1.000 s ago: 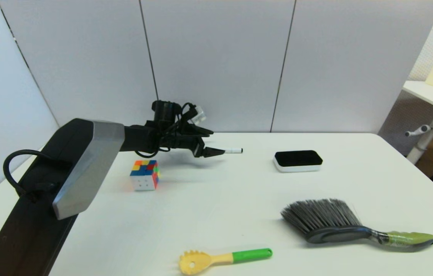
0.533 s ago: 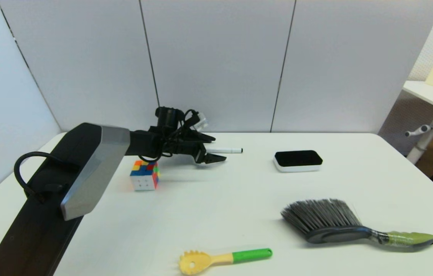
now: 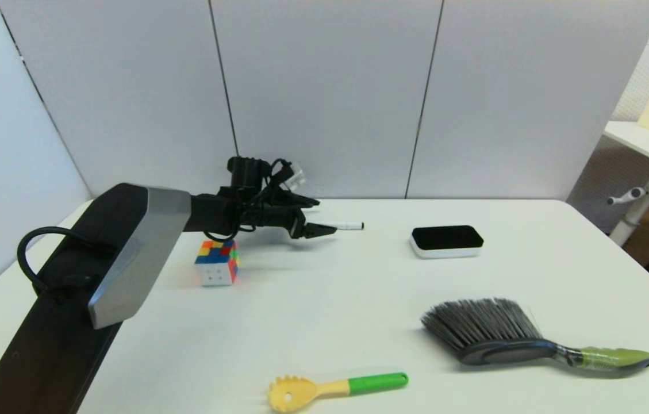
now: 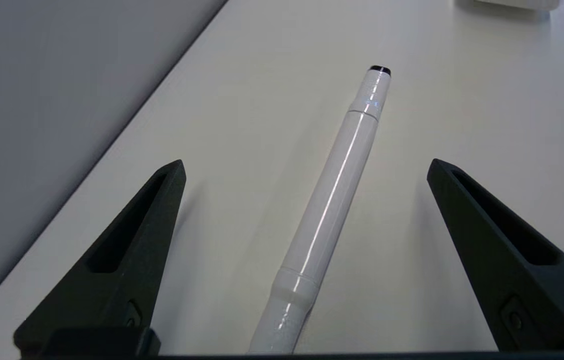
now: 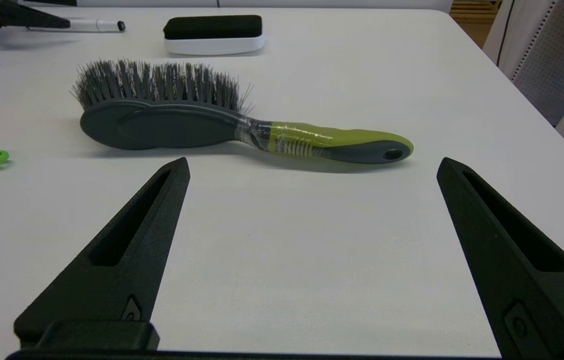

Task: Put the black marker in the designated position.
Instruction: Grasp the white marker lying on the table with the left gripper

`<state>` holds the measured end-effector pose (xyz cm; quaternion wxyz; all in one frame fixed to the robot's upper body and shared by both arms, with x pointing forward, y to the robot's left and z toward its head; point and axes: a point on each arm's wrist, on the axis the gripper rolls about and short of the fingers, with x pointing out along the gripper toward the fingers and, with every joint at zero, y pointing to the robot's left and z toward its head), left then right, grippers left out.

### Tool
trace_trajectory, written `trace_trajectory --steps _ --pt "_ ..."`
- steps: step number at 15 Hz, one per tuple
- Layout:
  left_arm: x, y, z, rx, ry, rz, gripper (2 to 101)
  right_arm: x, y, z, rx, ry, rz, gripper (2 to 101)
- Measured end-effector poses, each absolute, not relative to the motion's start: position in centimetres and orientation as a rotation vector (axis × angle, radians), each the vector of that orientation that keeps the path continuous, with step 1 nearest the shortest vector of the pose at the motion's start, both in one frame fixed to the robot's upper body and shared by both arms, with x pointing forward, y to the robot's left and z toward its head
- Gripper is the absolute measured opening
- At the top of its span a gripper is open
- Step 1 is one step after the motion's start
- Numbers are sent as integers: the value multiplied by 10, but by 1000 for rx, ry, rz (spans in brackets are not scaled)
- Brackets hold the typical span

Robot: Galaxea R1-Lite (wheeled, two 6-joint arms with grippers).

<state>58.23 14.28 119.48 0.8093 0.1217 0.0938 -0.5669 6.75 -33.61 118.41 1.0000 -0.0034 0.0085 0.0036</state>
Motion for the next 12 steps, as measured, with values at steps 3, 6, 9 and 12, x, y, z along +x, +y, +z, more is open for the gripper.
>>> trace_trajectory --steps 3,6,9,12 --pt "583 142 1193 261 192 -1211 979 67 -336 1184 -7 17 7 980" --pt "584 142 1189 260 198 -1212 979 67 -336 1184 -7 17 7 980" --pt "585 141 1184 260 195 -1212 979 67 -336 1184 -7 17 7 980" --pt "586 141 1179 257 205 -1213 979 67 -336 1184 -7 17 7 980"
